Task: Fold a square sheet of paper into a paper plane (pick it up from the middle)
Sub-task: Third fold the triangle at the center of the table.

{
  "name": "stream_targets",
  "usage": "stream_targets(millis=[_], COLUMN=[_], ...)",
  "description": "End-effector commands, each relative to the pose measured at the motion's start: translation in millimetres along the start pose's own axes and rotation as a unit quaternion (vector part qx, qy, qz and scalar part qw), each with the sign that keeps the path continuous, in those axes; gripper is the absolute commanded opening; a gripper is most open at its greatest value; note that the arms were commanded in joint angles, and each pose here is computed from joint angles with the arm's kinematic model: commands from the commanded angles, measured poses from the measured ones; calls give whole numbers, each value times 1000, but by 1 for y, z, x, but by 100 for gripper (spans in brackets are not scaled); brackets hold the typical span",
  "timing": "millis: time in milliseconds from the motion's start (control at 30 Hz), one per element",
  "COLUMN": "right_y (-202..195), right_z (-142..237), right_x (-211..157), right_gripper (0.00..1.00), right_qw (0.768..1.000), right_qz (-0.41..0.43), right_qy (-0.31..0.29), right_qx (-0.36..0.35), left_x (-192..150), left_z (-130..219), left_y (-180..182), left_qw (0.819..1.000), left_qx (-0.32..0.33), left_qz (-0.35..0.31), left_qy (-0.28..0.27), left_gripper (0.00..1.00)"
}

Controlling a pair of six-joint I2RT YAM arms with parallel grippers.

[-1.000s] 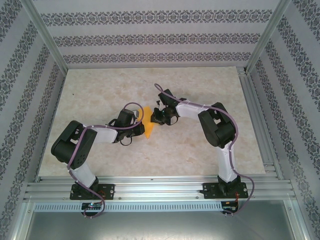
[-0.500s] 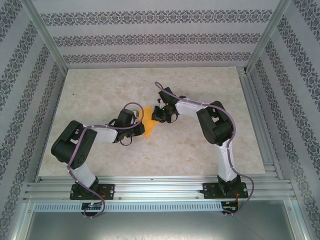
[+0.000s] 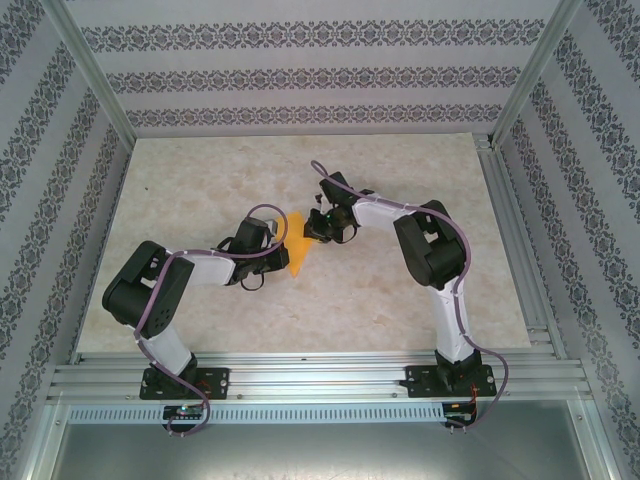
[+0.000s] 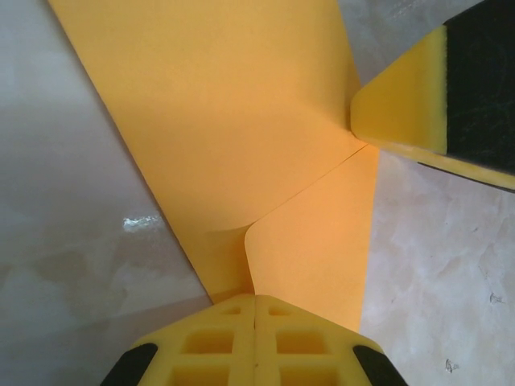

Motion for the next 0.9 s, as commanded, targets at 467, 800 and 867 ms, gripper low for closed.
stream_targets(millis=[467,800,867], right_y=[-17,35,37], right_z=[22,30,20], right_x=[35,-12,-22], right_gripper=[14,12,11], right_qw=[999,998,998], right_qz=[9,13,7], right_qy=[-48,-48,-43], right_qx=[-5,41,41], left_x=[-38,-36,-37], left_z=[1,0,0], left_y=[52,50,50], left_qw=[992,993,993], left_qx=[105,100,99], left_qz=[19,23,24], left_qy=[62,59,60], left_gripper=[0,0,0])
Point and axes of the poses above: each hand's point on the last joint's axis, 136 mm out from that joint toward the fingers, its own z axis back along the fingers, its own y axis along the line the jaws close on, x = y × z, the point moved 1 cm from there along z, back along the fingers, and after that the axes turned 3 degrees about z, right-handed, at the moved point
